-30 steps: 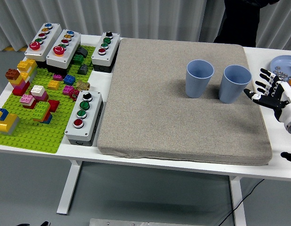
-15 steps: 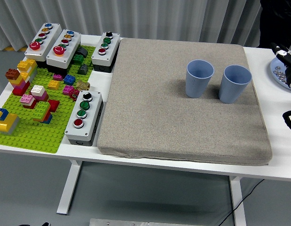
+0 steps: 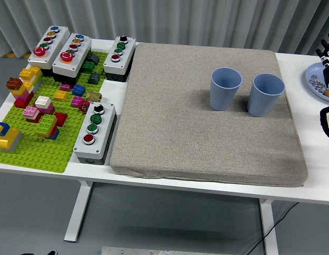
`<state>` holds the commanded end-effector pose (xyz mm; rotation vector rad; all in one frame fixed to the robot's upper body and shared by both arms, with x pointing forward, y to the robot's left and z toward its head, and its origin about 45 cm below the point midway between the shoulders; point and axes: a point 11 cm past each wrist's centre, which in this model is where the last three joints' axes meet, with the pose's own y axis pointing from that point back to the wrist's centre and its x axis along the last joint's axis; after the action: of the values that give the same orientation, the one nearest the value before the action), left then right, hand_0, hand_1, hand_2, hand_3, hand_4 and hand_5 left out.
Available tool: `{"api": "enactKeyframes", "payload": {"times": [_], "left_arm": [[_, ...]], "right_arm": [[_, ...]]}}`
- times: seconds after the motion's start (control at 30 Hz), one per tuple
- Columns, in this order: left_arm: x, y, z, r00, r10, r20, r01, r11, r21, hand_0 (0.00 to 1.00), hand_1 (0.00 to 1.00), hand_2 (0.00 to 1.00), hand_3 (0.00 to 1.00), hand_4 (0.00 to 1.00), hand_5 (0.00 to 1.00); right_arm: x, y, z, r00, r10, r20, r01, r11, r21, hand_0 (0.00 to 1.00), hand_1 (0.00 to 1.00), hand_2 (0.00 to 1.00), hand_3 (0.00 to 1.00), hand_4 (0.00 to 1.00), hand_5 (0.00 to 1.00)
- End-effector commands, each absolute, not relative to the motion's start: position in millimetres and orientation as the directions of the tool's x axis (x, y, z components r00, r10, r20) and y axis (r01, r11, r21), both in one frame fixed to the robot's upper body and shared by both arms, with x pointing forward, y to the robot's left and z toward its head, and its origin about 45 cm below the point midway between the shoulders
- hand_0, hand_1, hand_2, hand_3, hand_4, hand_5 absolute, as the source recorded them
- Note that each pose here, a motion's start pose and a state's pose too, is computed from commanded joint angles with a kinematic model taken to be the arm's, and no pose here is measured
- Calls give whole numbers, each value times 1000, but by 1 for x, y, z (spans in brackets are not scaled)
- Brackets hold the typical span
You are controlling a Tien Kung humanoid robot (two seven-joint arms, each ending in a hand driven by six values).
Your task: Pick cup pour cup place
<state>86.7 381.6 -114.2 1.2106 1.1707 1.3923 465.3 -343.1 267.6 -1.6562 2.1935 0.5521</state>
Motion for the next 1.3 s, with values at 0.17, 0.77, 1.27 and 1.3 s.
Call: {"api": "enactKeyframes", "payload": {"times": [0.17, 0.77, 1.27, 1.3], "left_arm": [[89, 381, -114, -94, 989, 117, -57, -123, 991, 780, 786, 850, 731, 507, 971], [89, 379, -114, -99, 988, 115, -56, -121, 991, 779, 787, 851, 731, 507, 972], [89, 379, -114, -98, 988, 116, -54, -121, 991, 779, 786, 851, 730, 507, 972], [89, 379, -114, -98, 988, 116, -54, -121, 991, 779, 786, 851, 730, 507, 972]], "right_arm": [[465, -344, 270, -276, -856, -437, -960, 267, 83, 926, 842, 842, 811, 748, 998], [465, -344, 269, -280, -869, -408, -959, 273, 75, 928, 842, 841, 813, 741, 998], [464, -346, 270, -284, -867, -409, -958, 279, 72, 931, 844, 843, 813, 737, 998], [464, -346, 270, -284, -867, -410, -957, 279, 72, 931, 844, 843, 813, 737, 998]]}}
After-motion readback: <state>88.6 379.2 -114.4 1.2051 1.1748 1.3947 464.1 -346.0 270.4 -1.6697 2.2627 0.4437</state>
